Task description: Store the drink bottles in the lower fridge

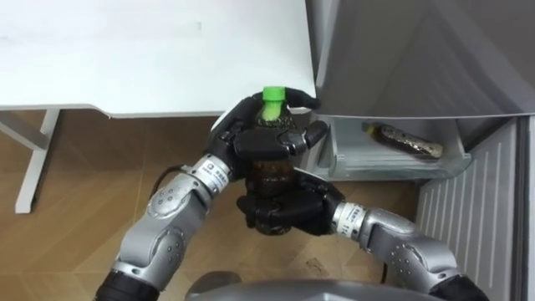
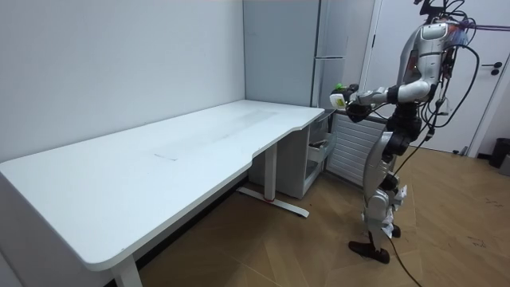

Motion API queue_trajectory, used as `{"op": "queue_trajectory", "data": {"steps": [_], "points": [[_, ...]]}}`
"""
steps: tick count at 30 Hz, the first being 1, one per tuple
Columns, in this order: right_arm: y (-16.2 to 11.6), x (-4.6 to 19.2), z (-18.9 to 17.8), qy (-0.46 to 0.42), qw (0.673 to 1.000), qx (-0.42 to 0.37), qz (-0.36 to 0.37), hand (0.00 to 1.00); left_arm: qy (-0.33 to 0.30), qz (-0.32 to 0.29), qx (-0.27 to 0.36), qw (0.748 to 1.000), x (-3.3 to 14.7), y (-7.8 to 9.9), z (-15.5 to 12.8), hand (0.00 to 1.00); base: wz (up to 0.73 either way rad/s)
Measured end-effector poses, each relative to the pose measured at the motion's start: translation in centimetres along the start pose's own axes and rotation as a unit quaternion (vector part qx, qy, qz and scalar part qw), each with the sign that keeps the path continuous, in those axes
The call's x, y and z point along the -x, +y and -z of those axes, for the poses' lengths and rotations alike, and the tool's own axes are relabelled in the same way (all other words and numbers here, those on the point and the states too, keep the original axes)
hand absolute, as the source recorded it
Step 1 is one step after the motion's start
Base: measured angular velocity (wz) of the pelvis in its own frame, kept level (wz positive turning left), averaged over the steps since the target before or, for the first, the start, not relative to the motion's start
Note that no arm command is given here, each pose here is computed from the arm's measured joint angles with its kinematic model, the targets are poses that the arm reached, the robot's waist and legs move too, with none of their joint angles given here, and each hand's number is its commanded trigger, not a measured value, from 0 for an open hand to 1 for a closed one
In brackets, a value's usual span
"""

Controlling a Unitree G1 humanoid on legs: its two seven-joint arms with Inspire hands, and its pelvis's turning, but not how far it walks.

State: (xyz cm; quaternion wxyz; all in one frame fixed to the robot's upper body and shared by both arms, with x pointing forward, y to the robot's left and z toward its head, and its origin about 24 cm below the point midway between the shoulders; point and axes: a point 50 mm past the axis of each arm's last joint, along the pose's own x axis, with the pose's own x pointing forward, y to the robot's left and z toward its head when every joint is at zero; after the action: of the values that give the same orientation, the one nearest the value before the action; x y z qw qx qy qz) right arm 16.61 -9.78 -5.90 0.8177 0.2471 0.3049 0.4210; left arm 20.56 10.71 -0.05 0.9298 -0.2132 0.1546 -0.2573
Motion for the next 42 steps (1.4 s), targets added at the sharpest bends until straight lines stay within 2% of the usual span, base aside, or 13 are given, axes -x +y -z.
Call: {"op": "queue_trajectory", "data": {"steps": [7, 8, 9, 14, 19, 20, 21, 22, 42], "points": [[0.0, 0.4, -0.4, 0.014, 1.0, 0.009, 0.001, 1.0, 0.002, 0.009, 0.038, 0.999, 0.3, 0.4, 0.1, 0.0, 0.0], [0.1, 0.3, -0.4, 0.016, 1.0, 0.007, 0.0, 0.64, 0.003, 0.011, 0.04, 0.999, 0.3, 0.4, 0.1, 0.0, 0.0], [0.2, 0.3, -0.5, 0.018, 1.0, 0.006, -0.002, 0.0, 0.005, 0.012, 0.044, 0.999, 0.3, 0.4, 0.1, 0.0, 0.0], [-0.1, 0.9, -0.4, 0.032, 0.999, 0.005, 0.003, 0.0, 0.013, 0.011, 0.085, 0.996, 0.4, 0.7, 0.7, 0.0, 0.0], [-0.1, 1.4, -1.0, 0.026, 1.0, 0.015, -0.006, 0.0, -0.003, 0.004, 0.182, 0.983, 0.6, 1.3, 1.1, 0.0, -0.02], [0.0, 1.3, -1.1, 0.025, 1.0, 0.017, -0.008, 0.22, -0.005, 0.006, 0.187, 0.982, 0.6, 1.3, 1.1, 0.0, 0.0], [0.0, 1.4, -1.3, 0.024, 0.999, 0.02, -0.009, 0.89, -0.008, 0.008, 0.196, 0.98, 0.7, 1.3, 1.0, 0.0, 0.0], [0.0, 1.4, -1.3, 0.024, 0.999, 0.02, -0.009, 1.0, -0.009, 0.009, 0.2, 0.98, 0.7, 1.3, 1.0, 0.0, 0.0], [0.2, 1.4, -1.3, 0.025, 1.0, 0.007, -0.016, 1.0, -0.016, 0.009, 0.241, 0.97, 0.9, 1.6, 1.1, 0.0, -0.01]]}}
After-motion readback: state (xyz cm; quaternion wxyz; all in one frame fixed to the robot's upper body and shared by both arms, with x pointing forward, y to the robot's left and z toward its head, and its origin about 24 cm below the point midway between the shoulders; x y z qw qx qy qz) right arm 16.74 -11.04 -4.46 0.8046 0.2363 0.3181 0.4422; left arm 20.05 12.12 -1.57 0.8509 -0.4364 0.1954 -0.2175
